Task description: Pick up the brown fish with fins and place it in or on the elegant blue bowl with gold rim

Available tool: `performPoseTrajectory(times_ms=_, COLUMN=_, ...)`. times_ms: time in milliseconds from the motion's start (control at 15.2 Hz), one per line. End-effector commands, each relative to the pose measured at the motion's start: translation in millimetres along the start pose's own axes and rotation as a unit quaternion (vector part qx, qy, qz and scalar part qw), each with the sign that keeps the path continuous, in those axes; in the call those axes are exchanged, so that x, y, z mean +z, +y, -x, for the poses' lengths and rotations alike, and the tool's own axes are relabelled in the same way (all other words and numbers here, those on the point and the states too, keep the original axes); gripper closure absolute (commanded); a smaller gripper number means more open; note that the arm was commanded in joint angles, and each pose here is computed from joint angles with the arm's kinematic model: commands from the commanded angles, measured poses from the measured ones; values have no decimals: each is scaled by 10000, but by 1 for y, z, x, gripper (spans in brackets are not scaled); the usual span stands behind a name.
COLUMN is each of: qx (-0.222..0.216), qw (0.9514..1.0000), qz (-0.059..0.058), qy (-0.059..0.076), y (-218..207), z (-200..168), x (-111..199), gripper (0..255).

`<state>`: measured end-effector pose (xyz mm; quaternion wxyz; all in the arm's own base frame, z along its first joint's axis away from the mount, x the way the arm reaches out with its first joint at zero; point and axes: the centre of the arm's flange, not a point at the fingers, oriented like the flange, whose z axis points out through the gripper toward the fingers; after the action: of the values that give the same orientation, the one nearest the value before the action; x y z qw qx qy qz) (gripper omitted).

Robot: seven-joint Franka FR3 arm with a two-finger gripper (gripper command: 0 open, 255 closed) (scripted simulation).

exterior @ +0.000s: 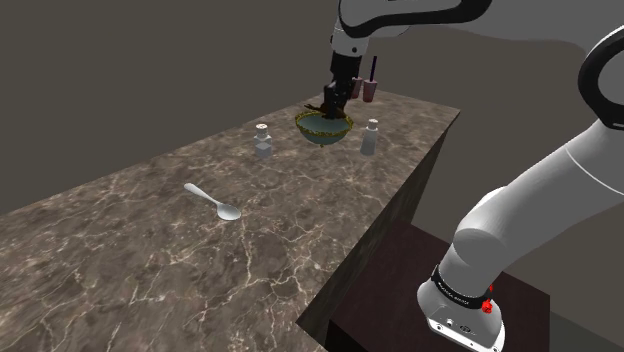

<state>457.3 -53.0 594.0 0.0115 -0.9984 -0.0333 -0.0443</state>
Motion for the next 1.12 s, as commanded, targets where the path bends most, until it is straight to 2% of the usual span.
performPoseTrajectory(times_ms=0, qx=0, qw=10000, qz=1, qy=3, y=0, z=0, x=5, gripper=255)
performPoseTrajectory(times_ms=396, qx=0, qw=10000, qz=0, qy=3, y=0, z=0, x=5, gripper=255)
performPoseTrajectory(times_ms=462, qx=0, qw=10000, qz=0, qy=3, y=0, z=0, x=5, gripper=0)
performPoseTrajectory(times_ms=792, qx=0, qw=10000, qz=0, qy=3, y=0, z=0, x=5, gripper=0)
performPoseTrajectory(times_ms=1056, qx=0, qw=10000, qz=0, qy=3, y=0, z=0, x=-45, gripper=0)
